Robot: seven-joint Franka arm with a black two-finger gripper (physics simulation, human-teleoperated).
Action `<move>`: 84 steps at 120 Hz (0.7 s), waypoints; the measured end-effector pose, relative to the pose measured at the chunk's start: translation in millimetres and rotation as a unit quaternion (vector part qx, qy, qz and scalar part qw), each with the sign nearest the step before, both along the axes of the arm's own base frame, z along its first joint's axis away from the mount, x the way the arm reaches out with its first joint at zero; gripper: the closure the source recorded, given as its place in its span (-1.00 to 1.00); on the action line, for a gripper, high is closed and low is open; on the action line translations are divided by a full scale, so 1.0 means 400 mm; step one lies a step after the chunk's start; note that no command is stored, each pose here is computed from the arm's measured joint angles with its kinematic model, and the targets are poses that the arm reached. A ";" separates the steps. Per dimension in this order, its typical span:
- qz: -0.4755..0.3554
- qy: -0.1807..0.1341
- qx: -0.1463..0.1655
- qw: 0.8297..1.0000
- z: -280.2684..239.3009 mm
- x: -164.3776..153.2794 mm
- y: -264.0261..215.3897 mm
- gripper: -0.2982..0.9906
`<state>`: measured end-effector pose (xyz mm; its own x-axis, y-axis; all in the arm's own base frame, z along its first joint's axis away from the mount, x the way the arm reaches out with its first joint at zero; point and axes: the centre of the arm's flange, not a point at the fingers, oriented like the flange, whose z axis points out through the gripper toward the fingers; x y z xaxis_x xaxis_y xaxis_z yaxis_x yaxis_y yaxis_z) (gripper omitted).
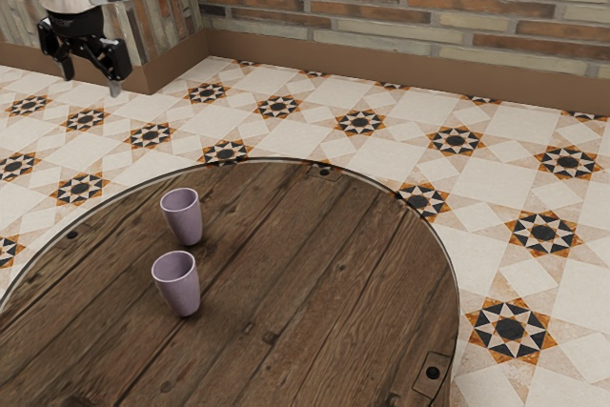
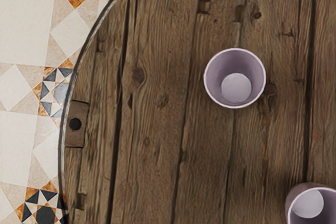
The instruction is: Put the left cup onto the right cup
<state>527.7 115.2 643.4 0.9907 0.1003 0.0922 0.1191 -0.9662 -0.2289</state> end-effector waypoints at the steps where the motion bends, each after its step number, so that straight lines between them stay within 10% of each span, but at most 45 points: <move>1: 0.000 0.000 0.000 1.000 0.000 0.000 0.000 -0.54; 84: -0.003 0.058 -0.032 0.998 -0.177 0.073 -0.011 -0.54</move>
<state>556.8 111.0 572.4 0.9950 0.0956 -0.0302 0.0887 -0.9799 -0.1790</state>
